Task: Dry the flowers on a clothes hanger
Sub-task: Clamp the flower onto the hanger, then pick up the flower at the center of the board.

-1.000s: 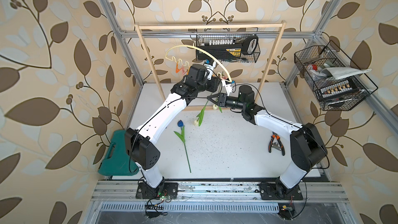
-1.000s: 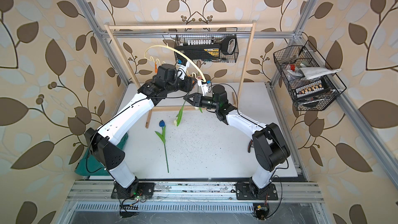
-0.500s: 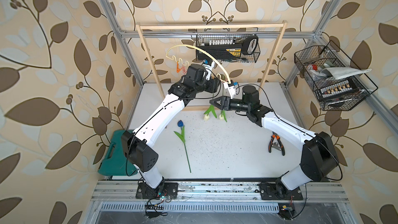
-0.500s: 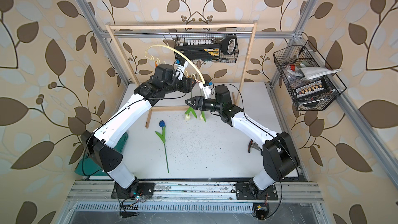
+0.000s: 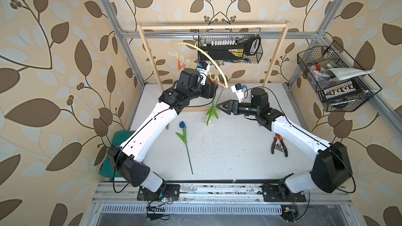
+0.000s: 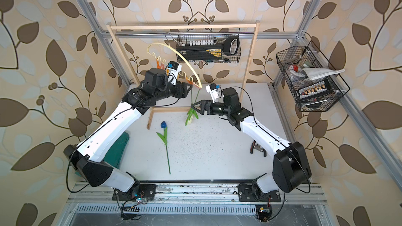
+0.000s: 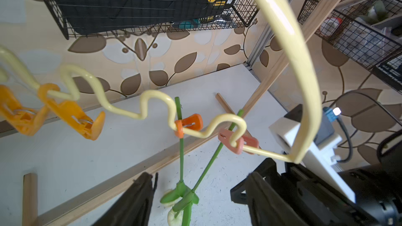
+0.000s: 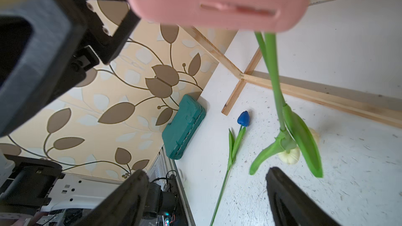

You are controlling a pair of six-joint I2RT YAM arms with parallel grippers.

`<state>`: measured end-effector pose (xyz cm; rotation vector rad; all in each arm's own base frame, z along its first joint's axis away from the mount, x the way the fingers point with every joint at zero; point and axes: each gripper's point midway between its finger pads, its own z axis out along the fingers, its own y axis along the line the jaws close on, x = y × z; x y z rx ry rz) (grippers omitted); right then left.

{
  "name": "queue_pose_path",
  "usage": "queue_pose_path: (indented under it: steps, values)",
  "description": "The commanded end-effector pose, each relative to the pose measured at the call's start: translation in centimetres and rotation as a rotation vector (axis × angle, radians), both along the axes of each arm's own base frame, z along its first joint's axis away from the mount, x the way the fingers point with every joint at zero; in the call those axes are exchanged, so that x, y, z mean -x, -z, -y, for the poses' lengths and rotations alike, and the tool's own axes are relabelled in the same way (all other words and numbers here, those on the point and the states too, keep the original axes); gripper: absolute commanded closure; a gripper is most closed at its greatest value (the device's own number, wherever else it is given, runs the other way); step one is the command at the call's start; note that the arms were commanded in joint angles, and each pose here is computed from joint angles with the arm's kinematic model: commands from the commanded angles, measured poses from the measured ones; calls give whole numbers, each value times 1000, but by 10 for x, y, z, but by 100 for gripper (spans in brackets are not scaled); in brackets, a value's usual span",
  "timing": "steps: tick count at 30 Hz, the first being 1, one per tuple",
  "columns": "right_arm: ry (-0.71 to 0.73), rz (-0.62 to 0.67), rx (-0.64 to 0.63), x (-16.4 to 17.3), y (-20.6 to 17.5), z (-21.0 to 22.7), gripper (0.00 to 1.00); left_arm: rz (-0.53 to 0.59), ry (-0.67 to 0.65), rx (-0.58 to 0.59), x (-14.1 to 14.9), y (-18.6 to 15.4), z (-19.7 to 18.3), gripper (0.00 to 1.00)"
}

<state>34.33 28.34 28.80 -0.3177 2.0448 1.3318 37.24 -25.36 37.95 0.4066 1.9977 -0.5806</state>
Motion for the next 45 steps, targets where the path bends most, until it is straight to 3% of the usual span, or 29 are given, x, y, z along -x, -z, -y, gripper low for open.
queue_pose_path:
  steps: [1,5,9,11,14,17,20,26,28,35,42,45]
  values:
    - [-1,-28,69,20,8,14,13,-8,-103,105,5,-24,-48,29]
    - [49,-27,137,40,13,35,16,-82,-173,187,-6,-13,-90,28]
    - [69,-22,194,60,18,49,19,-123,-212,195,-5,0,-102,29]
    - [42,-22,253,79,28,45,22,-165,-299,196,0,12,-119,30]
    - [14,-5,421,114,61,32,28,-219,-490,199,21,32,-160,29]
    - [18,43,582,146,97,9,30,-287,-723,191,53,62,-208,16]
    - [57,87,707,160,127,-17,40,-381,-842,200,84,96,-234,10]
    - [46,114,837,161,174,-90,47,-610,-907,260,113,153,-246,10]
    - [44,111,878,154,185,-113,49,-640,-910,282,117,161,-246,10]
    - [-28,87,973,138,226,-177,50,-551,-929,324,127,155,-254,7]
    - [-32,25,1047,129,262,-184,54,-594,-902,297,126,162,-251,7]
    - [-39,-9,1041,127,269,-184,61,-600,-890,304,124,165,-249,7]
